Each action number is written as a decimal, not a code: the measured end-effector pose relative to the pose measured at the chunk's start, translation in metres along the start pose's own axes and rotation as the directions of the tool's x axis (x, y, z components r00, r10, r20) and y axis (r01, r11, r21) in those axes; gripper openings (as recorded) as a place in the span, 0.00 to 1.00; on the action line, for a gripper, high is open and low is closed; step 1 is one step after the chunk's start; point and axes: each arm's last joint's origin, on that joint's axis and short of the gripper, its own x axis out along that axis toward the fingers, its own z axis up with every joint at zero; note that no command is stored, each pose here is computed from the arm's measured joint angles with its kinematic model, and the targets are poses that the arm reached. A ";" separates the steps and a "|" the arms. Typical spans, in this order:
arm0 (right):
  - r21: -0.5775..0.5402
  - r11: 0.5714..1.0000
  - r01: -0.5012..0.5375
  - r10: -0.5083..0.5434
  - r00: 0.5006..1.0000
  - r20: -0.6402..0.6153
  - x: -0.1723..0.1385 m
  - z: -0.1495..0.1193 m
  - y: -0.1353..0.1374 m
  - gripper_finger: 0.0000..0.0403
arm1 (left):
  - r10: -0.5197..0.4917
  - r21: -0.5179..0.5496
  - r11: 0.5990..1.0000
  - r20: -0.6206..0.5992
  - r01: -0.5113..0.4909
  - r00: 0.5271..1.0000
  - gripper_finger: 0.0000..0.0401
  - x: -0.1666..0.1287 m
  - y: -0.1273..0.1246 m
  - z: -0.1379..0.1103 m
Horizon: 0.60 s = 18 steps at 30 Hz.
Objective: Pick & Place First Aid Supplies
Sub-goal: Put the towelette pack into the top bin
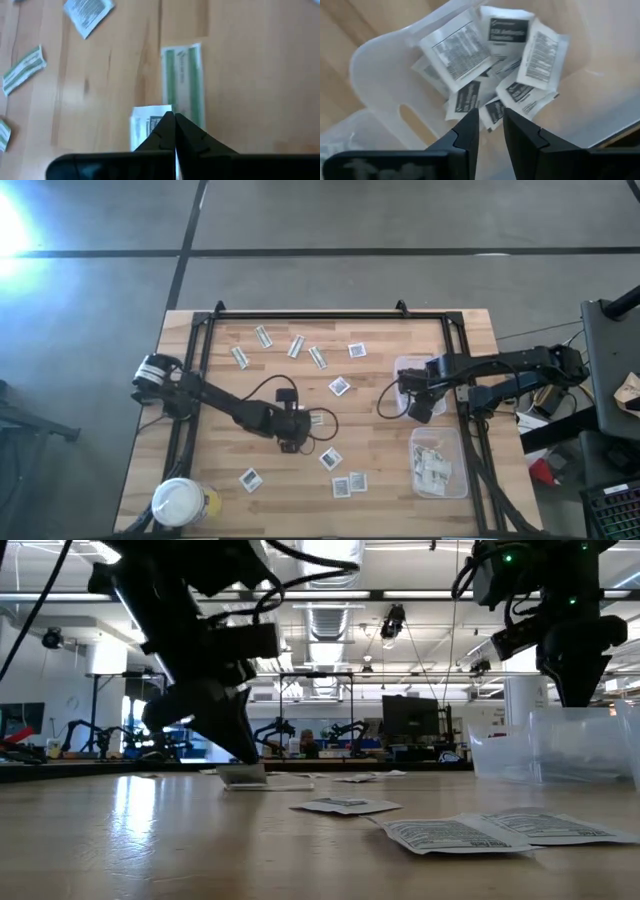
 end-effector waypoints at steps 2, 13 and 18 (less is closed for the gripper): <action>-0.015 1.000 -0.018 0.018 1.000 -0.006 -0.001 -0.002 0.003 0.19 | -0.010 0.006 1.000 0.018 0.009 1.000 0.00 -0.005 -0.004 0.003; -0.063 0.992 -0.111 0.117 0.989 0.090 -0.032 -0.005 0.024 0.15 | -0.019 0.016 1.000 0.044 0.018 0.999 0.00 -0.029 -0.006 0.016; -0.095 0.982 -0.161 0.174 0.974 0.147 -0.042 -0.006 0.036 0.15 | -0.015 0.025 1.000 -0.011 0.015 1.000 0.00 -0.028 -0.006 0.009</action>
